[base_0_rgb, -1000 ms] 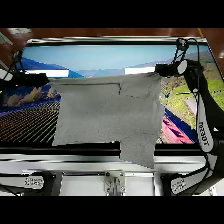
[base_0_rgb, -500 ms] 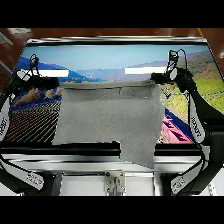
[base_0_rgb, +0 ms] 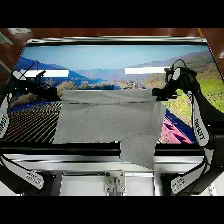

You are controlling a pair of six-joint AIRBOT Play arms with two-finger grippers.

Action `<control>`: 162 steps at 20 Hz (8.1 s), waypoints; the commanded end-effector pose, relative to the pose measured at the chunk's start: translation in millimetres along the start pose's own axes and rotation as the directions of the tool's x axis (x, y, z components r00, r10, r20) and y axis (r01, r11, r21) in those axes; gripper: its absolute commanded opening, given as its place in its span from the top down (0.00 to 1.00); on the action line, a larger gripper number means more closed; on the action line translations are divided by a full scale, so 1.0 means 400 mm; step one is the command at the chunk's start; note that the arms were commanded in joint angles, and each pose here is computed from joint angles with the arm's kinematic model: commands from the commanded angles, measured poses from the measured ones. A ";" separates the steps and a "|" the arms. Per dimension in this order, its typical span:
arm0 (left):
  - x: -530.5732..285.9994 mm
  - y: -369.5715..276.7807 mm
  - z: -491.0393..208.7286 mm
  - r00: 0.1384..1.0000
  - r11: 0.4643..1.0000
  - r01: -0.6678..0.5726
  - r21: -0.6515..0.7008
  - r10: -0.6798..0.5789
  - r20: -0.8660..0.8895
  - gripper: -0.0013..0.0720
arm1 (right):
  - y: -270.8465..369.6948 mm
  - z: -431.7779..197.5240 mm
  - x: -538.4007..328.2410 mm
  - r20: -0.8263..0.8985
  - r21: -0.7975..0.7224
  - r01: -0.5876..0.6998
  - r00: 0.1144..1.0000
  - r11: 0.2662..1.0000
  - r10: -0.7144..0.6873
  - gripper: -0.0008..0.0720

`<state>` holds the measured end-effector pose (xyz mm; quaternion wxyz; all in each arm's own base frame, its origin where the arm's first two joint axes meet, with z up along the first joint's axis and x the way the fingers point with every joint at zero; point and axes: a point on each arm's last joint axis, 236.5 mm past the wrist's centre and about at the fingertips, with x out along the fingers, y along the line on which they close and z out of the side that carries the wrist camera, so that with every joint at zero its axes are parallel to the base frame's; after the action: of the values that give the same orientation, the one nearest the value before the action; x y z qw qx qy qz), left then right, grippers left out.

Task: Fold the shirts.

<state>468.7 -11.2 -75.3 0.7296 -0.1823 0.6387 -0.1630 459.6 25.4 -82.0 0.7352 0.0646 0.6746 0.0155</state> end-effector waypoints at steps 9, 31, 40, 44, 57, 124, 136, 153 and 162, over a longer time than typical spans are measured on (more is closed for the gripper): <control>0.033 0.039 -0.011 1.000 0.996 0.004 -0.094 -0.007 -0.026 0.93 | -0.034 -0.068 0.041 -0.101 0.047 0.046 0.994 0.998 -0.041 0.91; -0.182 0.115 -0.556 0.977 0.921 0.057 -0.386 -0.132 -0.170 0.20 | -0.283 -0.451 -0.284 -0.109 0.295 -0.189 0.967 0.937 0.230 0.11; -0.015 0.049 -0.631 0.952 0.826 0.266 -0.497 -0.306 0.001 0.20 | -0.233 -0.463 -0.251 -0.045 0.337 -0.305 0.940 0.890 0.339 0.11; 0.016 0.062 -0.631 0.959 0.830 0.241 -0.504 -0.283 -0.007 0.21 | -0.233 -0.463 -0.250 -0.045 0.337 -0.305 0.940 0.891 0.339 0.11; 0.033 0.085 -0.618 0.970 0.826 0.216 -0.521 -0.241 0.020 0.93 | -0.077 -0.628 -0.078 -0.257 0.321 -0.327 0.873 0.889 0.414 0.11; -0.221 -0.153 0.057 0.934 0.939 0.330 -0.092 -0.312 0.173 0.47 | -0.045 -0.037 0.090 0.089 0.315 -0.521 0.849 0.793 0.522 0.06; -0.050 -0.485 0.046 0.929 0.929 0.351 0.118 -0.362 0.082 0.90 | 0.088 0.026 -0.227 0.277 0.067 -0.558 0.807 0.827 0.522 0.91; 0.489 -1.109 -0.318 0.798 0.795 0.600 0.092 -0.586 -0.139 0.93 | 0.141 -0.243 -0.631 0.327 -0.036 -0.452 0.837 0.891 0.438 0.91; 0.310 -0.981 -0.066 0.793 0.792 0.599 0.117 -0.607 0.054 0.94 | 0.185 -0.160 -0.625 0.379 -0.030 -0.547 0.769 0.837 0.516 0.91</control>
<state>413.2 -464.4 -27.9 0.6374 -0.3472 0.5434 -0.4218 361.1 62.6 163.3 0.8132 0.2548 0.4979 0.1611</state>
